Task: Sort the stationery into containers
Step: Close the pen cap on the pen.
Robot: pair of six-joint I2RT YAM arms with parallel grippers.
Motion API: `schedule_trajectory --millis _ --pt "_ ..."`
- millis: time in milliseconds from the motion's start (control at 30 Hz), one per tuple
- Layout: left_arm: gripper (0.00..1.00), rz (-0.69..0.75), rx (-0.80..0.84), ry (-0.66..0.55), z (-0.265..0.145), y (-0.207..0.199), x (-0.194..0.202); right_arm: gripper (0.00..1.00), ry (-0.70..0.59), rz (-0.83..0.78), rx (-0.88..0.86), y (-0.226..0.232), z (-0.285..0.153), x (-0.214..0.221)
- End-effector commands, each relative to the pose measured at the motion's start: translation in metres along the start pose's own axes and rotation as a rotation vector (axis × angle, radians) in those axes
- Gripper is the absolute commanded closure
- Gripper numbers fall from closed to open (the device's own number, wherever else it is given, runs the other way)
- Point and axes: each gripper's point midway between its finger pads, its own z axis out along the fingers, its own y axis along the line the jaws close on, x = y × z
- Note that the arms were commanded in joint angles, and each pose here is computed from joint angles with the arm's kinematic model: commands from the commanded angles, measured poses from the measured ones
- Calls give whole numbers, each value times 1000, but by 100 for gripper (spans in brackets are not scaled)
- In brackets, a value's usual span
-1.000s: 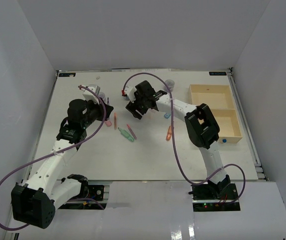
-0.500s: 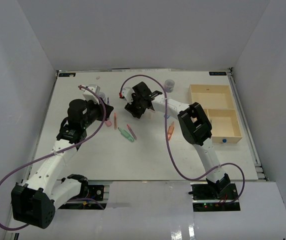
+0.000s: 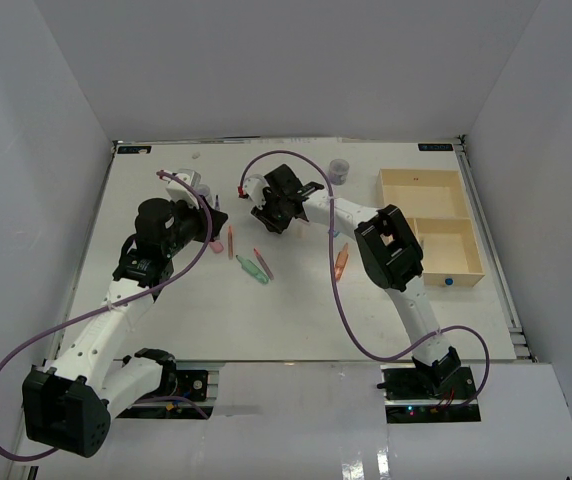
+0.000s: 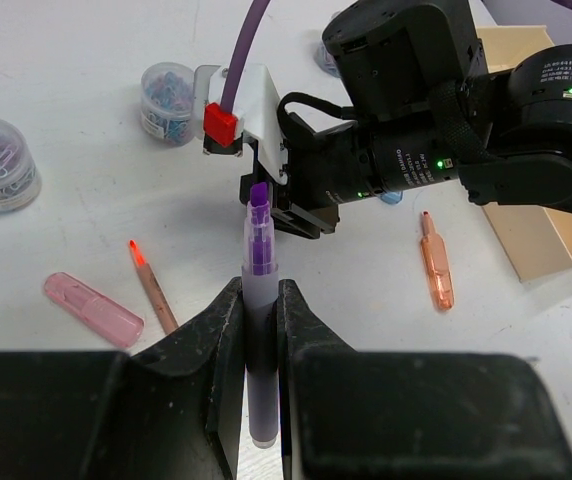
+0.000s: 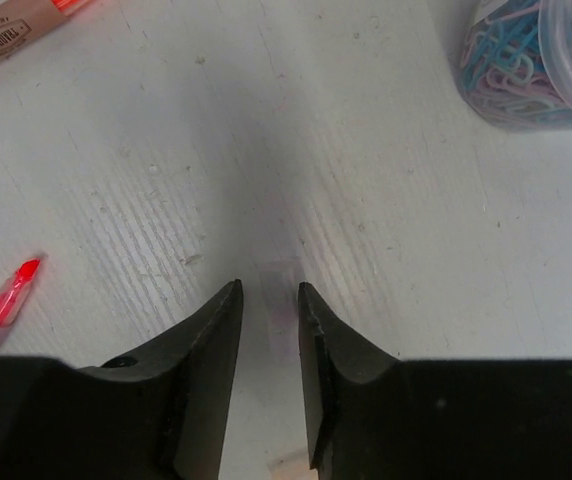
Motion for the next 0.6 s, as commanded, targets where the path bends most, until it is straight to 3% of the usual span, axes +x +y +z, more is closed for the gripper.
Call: schedule_trajectory --millis 0,233,433,467,533,567 --pt "100 7 32 -23 -4 -7 -7 68 -9 3 5 -3 0 -4" --pt "100 21 109 -24 -6 -20 -9 91 -75 25 53 -10 -23 -31" --pt "100 51 234 -38 -14 -44 -15 92 -240 75 119 -7 -85 -77" --pt "100 62 286 -42 -18 -52 -16 92 -316 77 151 -9 -114 -98" --pt "100 71 346 -42 -25 -63 -17 92 -353 140 166 -2 -132 -95" --pt "100 87 402 -62 -28 -73 -20 92 -472 142 202 -5 -169 -120"
